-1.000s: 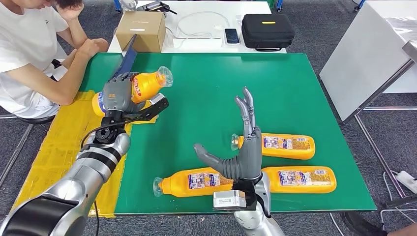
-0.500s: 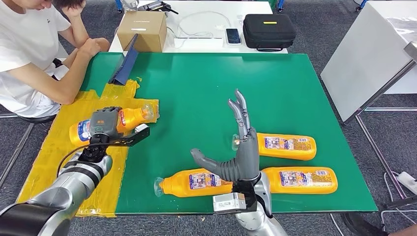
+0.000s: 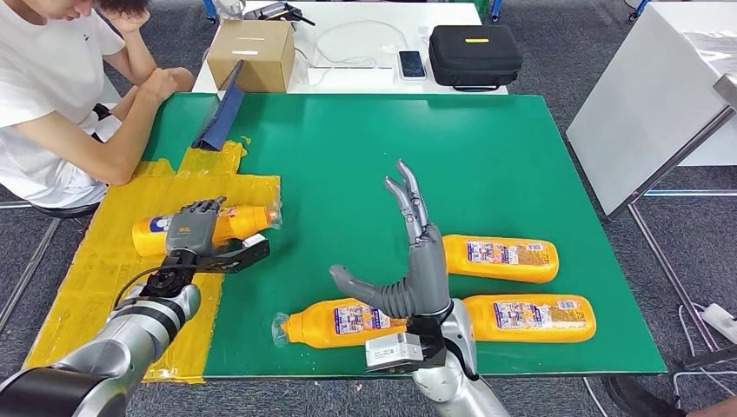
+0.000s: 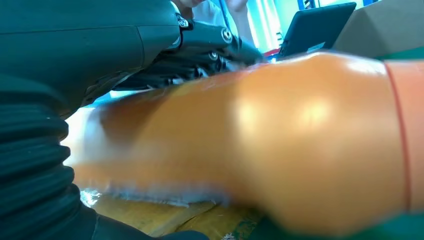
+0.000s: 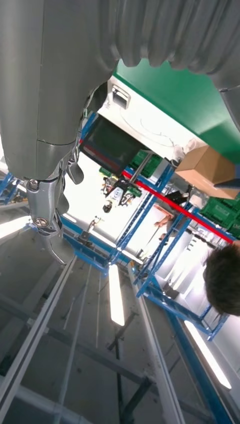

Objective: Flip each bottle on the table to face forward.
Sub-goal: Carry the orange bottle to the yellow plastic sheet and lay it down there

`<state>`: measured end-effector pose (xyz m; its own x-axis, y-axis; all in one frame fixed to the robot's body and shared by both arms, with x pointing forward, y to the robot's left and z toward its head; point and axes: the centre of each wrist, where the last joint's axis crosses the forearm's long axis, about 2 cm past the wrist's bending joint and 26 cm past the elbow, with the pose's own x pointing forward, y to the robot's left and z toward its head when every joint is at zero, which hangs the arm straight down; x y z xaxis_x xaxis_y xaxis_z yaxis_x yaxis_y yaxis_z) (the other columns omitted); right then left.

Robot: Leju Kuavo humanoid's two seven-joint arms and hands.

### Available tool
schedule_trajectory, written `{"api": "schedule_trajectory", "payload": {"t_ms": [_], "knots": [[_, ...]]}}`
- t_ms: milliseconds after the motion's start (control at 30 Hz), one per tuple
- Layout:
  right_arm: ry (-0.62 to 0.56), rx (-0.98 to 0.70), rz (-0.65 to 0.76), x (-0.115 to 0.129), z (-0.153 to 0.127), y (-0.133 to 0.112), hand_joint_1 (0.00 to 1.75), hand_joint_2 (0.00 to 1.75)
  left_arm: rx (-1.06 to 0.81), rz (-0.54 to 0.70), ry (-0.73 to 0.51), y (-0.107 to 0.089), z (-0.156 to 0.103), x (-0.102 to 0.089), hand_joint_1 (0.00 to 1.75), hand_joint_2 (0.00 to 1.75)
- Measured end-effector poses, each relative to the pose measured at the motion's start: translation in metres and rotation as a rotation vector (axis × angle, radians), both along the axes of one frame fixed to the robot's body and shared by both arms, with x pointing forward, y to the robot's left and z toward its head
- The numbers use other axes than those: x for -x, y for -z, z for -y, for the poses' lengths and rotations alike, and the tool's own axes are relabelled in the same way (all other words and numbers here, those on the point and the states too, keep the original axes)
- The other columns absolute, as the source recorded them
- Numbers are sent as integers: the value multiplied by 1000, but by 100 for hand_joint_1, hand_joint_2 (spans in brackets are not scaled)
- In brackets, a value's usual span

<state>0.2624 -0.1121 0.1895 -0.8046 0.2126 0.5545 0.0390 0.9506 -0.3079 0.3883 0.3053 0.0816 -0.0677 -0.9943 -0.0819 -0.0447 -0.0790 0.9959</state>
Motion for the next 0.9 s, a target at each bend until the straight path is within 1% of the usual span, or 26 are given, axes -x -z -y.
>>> {"api": "schedule_trajectory", "payload": {"t_ms": [200,367,500,600,700,833,900], "knots": [[-5,17,-12,-2,0,2,0,175,33,-5,8,0,2,0,0,175],[-1,30,-23,-2,0,5,0,175,161,-41,33,1,6,0,0,175],[1,39,-28,-3,0,6,0,175,228,-57,45,1,11,-1,0,175],[4,56,-29,-3,0,7,0,175,363,-77,101,1,14,-1,0,175],[4,77,-31,-4,-1,8,0,175,540,-70,193,2,20,0,0,175],[2,136,-49,-4,-1,11,0,175,751,-26,303,5,31,7,0,175],[2,157,-58,-4,-1,13,0,175,805,1,329,4,36,10,0,175]]}}
